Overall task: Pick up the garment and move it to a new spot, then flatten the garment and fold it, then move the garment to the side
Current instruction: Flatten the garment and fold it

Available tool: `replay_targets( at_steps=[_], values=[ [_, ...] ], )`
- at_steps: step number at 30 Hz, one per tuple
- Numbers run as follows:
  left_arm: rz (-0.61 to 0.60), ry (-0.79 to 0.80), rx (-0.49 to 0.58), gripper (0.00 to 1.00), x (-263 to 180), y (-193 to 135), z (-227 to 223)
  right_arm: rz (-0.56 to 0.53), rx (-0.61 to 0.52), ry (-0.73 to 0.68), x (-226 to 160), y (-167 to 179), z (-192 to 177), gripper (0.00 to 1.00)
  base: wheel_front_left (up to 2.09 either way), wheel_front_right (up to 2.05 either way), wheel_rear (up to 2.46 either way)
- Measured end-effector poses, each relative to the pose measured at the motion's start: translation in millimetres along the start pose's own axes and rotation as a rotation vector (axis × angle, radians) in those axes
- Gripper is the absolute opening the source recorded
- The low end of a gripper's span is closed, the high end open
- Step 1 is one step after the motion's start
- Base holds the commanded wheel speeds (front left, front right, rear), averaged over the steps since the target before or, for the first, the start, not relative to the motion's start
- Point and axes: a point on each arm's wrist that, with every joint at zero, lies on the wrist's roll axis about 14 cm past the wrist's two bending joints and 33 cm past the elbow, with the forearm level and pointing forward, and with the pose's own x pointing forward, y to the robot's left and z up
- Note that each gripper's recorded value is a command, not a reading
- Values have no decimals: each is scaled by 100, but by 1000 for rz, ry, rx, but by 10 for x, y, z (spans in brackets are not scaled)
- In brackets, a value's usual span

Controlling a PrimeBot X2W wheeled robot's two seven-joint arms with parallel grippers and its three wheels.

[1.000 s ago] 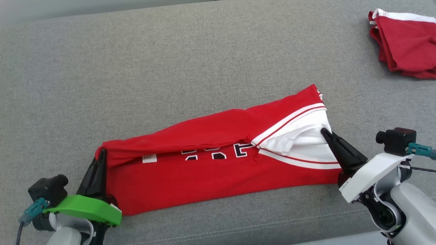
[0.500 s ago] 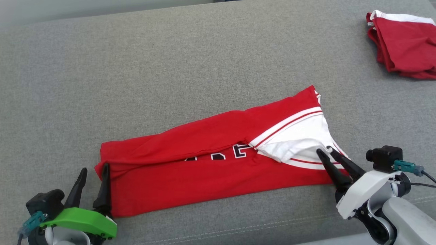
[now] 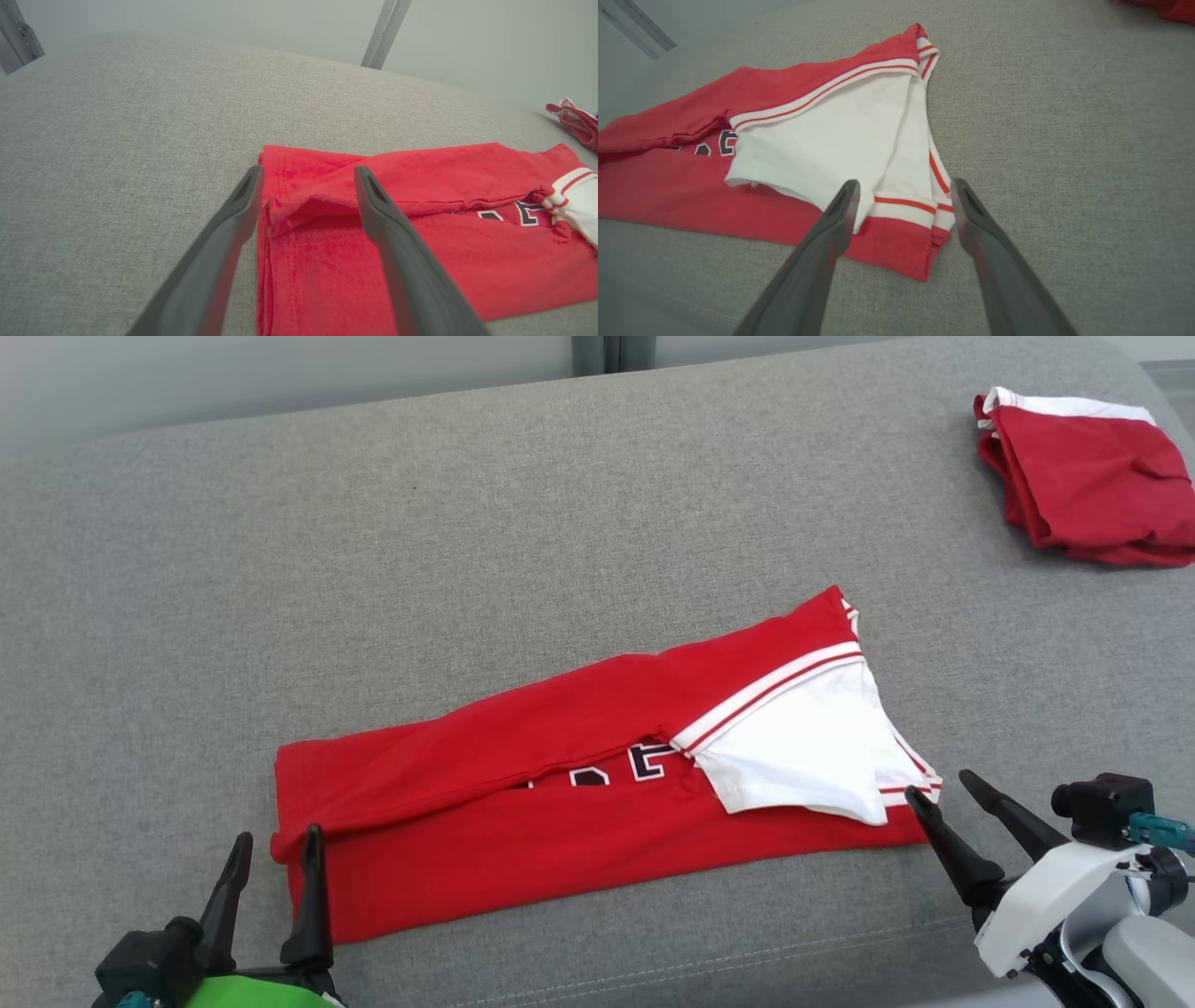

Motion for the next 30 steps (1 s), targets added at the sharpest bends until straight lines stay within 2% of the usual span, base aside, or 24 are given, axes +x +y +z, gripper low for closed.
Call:
replay_targets(
  at_steps=[9, 16, 23, 30],
  values=[
    [-20, -90, 22, 100, -85, -158, 262, -70, -10, -82, -318, -222, 247, 100, 0, 0, 0],
    [-43, -136, 32, 100, -69, -280, 397, -102, -26, -142, -375, -275, 463, 100, 0, 0, 0],
    [-37, -178, 39, 100, -57, -323, 529, -100, -24, -130, -140, -235, 617, 100, 0, 0, 0],
    [27, -206, 40, 100, -142, -180, 606, -76, -13, -29, 229, -127, 663, 100, 0, 0, 0]
  ],
)
